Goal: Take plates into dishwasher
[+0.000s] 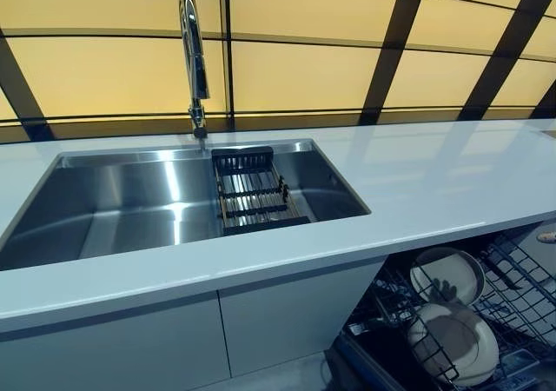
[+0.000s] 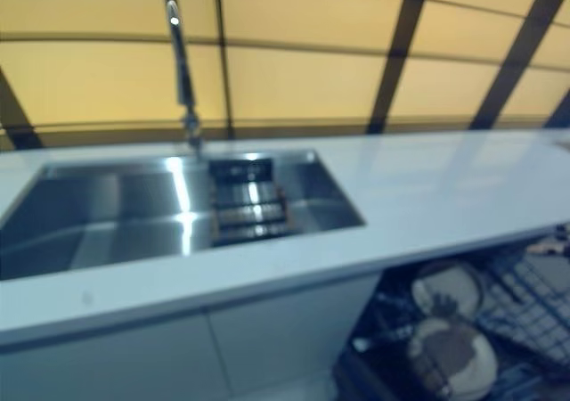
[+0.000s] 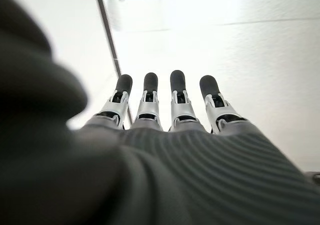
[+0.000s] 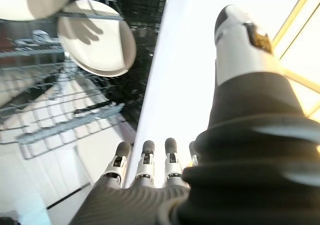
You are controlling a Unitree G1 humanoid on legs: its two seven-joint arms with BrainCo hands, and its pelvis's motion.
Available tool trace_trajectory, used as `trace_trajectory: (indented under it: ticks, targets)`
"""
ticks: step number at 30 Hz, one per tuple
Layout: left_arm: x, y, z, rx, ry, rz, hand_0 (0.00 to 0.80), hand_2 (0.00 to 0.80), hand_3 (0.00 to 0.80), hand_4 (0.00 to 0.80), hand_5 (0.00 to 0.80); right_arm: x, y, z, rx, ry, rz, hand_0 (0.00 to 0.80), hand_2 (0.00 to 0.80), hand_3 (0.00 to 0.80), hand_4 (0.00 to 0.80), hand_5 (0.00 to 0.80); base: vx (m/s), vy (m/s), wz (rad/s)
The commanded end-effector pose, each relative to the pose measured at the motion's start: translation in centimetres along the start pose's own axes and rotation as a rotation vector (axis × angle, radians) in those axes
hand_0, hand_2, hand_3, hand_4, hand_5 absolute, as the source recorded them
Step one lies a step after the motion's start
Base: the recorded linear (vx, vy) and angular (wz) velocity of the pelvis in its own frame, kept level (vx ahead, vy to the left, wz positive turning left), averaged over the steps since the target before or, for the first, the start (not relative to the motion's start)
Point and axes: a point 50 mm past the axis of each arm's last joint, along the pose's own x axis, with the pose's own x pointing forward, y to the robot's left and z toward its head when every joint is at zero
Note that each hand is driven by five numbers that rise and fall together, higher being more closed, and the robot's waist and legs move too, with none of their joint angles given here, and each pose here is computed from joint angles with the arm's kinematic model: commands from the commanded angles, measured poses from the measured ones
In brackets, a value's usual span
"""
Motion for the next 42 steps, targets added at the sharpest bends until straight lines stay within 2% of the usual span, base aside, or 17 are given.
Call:
trace_trajectory:
  ticks: [1, 8, 12, 16, 18, 25, 34, 39, 42]
  targets:
    - [0.1, 1.3, 1.2, -0.063, -0.019, 0.043, 0.000, 0.000, 0.000, 0.000, 0.000, -0.7, -1.8, 1.1, -0.032, 0.014, -0.071, 0.000, 0.000, 0.000, 0.000, 0.000, -0.282, 0.148, -0.02]
    - [0.1, 1.1, 1.5, 0.067, -0.089, -0.004, 0.000, 0.000, 0.000, 0.000, 0.000, -1.6, -2.5, -3.6, 0.031, 0.144, -0.103, 0.000, 0.000, 0.000, 0.000, 0.000, -0.120, 0.114, 0.12]
    - [0.2, 1.5, 1.6, 0.094, -0.106, 0.001, 0.000, 0.000, 0.000, 0.000, 0.000, -1.9, -1.6, -6.5, 0.012, 0.174, -0.072, 0.000, 0.000, 0.000, 0.000, 0.000, -0.214, 0.138, 0.05]
    - [0.5, 3.6, 0.5, 0.095, -0.057, 0.051, 0.000, 0.000, 0.000, 0.000, 0.000, -1.8, -0.3, -7.4, 0.015, 0.176, -0.018, 0.000, 0.000, 0.000, 0.000, 0.000, -0.618, 0.164, -1.30]
    - [0.5, 4.3, -0.1, 0.069, -0.023, 0.072, 0.000, 0.000, 0.000, 0.000, 0.000, -1.9, -0.6, -7.3, 0.036, 0.164, -0.016, 0.000, 0.000, 0.000, 0.000, 0.000, -0.525, 0.003, -0.37]
    - [0.6, 4.4, -1.3, 0.033, -0.016, 0.073, 0.000, 0.000, 0.000, 0.000, 0.000, -1.5, -0.6, -8.5, 0.061, 0.193, -0.030, 0.000, 0.000, 0.000, 0.000, 0.000, -0.334, -0.103, -0.70]
    - [0.0, 3.4, 4.2, -0.001, -0.208, 0.054, 0.000, 0.000, 0.000, 0.000, 0.000, -0.9, 0.8, -9.7, 0.127, 0.215, -0.034, 0.000, 0.000, 0.000, 0.000, 0.000, -0.226, -0.179, -0.09]
    - [-0.1, 2.7, 4.8, -0.019, -0.235, 0.042, 0.000, 0.000, 0.000, 0.000, 0.000, -1.0, 1.2, -10.1, 0.161, 0.217, -0.023, 0.000, 0.000, 0.000, 0.000, 0.000, -0.193, -0.072, 0.08]
    - [-0.2, 2.9, 4.9, -0.038, -0.234, 0.062, 0.000, 0.000, 0.000, 0.000, 0.000, -1.3, 3.7, -14.0, 0.311, 0.373, 0.023, 0.000, 0.000, 0.000, 0.000, 0.000, -0.315, -0.143, 0.22]
